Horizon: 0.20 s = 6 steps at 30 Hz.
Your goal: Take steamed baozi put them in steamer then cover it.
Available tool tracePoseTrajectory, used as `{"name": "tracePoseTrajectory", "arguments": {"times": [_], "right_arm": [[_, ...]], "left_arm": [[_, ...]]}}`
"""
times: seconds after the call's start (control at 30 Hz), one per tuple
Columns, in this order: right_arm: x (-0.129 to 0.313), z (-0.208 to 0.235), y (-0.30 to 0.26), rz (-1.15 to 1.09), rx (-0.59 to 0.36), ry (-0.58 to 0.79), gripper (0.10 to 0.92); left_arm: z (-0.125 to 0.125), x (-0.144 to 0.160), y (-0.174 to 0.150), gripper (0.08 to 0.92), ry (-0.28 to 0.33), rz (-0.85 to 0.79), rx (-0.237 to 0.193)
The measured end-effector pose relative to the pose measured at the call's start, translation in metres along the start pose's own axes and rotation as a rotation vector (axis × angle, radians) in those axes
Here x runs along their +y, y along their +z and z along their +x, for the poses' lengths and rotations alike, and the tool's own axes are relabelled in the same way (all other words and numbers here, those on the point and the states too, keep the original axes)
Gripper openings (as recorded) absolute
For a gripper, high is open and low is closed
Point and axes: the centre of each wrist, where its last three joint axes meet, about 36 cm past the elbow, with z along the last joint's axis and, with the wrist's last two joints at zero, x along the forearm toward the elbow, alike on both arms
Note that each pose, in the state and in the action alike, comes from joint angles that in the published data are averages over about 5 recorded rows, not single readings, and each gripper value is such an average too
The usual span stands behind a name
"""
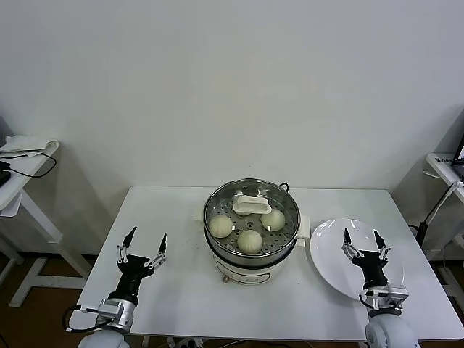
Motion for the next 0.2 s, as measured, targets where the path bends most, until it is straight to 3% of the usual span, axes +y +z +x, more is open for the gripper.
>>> {"name": "tracePoseTrajectory", "arguments": {"times": [0.2], "right_arm": [[0.0034, 0.0053, 0.0006, -0.001, 0.005, -0.008, 0.823]], "left_arm": [[0.0029, -0.0004, 0.0023, 0.823, 0.000, 0.001, 0.000]]}}
